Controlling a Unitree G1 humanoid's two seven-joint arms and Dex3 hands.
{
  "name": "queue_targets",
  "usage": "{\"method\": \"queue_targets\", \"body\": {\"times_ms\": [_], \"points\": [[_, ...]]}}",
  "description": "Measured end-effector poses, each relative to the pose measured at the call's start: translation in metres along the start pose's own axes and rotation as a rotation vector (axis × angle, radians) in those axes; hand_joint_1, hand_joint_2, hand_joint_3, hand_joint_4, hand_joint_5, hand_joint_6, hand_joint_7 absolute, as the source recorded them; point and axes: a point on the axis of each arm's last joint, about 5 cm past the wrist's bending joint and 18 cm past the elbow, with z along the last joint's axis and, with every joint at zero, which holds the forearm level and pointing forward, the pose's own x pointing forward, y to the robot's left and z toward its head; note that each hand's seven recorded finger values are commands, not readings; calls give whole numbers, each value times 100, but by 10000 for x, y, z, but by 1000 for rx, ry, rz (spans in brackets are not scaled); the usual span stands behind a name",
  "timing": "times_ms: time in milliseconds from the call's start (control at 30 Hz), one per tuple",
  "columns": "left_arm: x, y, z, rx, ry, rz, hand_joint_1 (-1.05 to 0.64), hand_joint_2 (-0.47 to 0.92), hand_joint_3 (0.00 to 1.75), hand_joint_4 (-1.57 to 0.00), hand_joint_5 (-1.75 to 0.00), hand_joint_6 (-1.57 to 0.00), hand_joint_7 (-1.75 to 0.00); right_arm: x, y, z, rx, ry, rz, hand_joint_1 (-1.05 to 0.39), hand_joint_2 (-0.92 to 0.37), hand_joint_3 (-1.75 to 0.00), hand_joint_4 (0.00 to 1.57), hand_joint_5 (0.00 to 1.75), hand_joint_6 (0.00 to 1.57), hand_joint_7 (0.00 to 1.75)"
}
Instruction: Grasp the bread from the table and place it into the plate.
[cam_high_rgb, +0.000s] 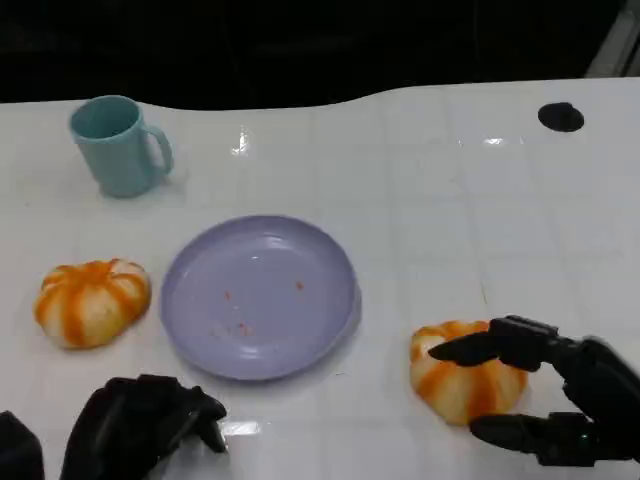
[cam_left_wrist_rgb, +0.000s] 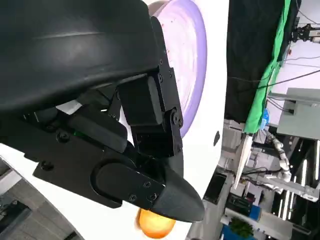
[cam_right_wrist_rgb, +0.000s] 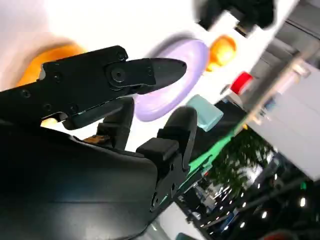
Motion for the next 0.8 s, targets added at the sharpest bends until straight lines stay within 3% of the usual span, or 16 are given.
{"method": "queue_targets", "body": {"times_ms": [200, 367, 500, 633, 800], "points": [[1, -1, 0, 0, 0, -1, -104, 78, 0, -77, -165, -157, -12, 26, -208, 145, -237, -6, 114, -64, -92, -14, 10, 35, 30, 4], [2, -2, 0, 0, 0, -1, -104, 79, 0, -77, -166, -157, -13, 73, -282, 255, -363, 43, 180, -65, -92, -7, 8, 26, 23, 0], [3, -3, 0, 1, 1, -2, -104, 79, 0, -77, -166, -157, -14, 108, -287, 309, -461, 81, 238, -66, -92, -4, 7, 23, 24, 1], [3, -4, 0, 2, 1, 0, -105, 78, 0, -77, -166, -157, -14, 171, -239, 325, -534, 124, 291, -64, -90, -2, 8, 22, 27, 2], [5, -8, 1, 2, 1, 3, -105, 79, 0, -77, -165, -157, -14, 279, -174, 306, -630, 128, 316, -65, -91, -1, 11, 23, 29, 2]]}}
